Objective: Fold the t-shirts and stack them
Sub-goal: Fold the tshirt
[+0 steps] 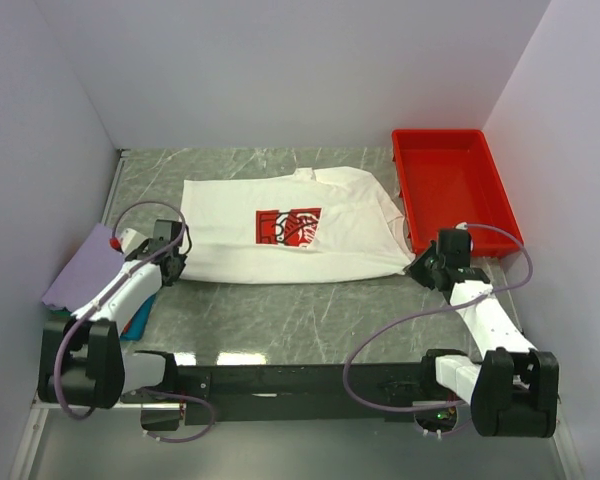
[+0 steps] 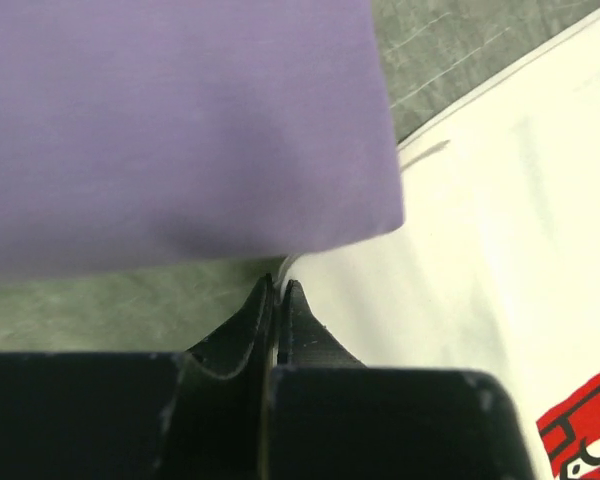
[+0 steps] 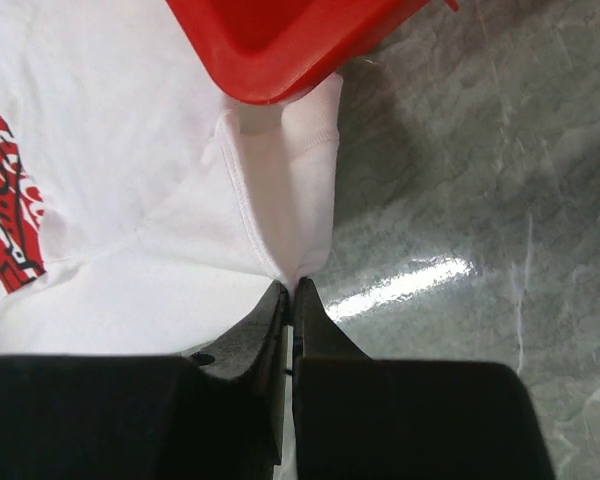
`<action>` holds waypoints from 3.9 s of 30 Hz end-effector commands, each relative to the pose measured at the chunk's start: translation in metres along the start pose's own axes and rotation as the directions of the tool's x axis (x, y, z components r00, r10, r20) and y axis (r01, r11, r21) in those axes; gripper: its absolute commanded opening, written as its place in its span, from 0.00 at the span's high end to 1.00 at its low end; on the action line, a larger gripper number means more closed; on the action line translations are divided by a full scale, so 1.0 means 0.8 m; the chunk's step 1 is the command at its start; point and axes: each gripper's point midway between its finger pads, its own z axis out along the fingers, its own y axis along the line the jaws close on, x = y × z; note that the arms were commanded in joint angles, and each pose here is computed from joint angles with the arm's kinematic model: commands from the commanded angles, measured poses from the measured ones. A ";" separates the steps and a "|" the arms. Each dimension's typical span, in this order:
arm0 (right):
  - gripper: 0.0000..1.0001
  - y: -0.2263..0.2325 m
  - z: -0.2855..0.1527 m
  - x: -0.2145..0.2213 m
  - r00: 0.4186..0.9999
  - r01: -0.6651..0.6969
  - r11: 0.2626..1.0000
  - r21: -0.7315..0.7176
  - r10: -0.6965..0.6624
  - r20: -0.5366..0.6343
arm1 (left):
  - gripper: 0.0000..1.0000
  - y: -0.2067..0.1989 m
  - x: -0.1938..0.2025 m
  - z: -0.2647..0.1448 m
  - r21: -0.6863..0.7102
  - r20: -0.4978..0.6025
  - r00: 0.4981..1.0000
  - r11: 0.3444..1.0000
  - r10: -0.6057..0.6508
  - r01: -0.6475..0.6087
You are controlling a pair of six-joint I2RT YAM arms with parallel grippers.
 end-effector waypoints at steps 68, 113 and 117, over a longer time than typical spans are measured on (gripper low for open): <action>0.59 0.350 0.261 -0.183 0.862 0.507 0.842 -0.184 -0.489 0.137 | 0.38 -0.270 -0.093 0.157 0.049 -0.018 0.979 0.978 0.204 -0.203; 0.65 0.305 0.294 -0.140 0.966 0.232 0.962 -0.144 -0.246 -0.083 | 0.99 -0.265 -0.074 0.183 0.025 -0.047 0.969 0.970 0.241 -0.240; 0.55 0.312 0.275 -0.146 0.954 0.284 0.947 -0.148 -0.294 -0.055 | 0.99 -0.267 -0.076 0.180 0.031 -0.043 0.969 0.970 0.241 -0.240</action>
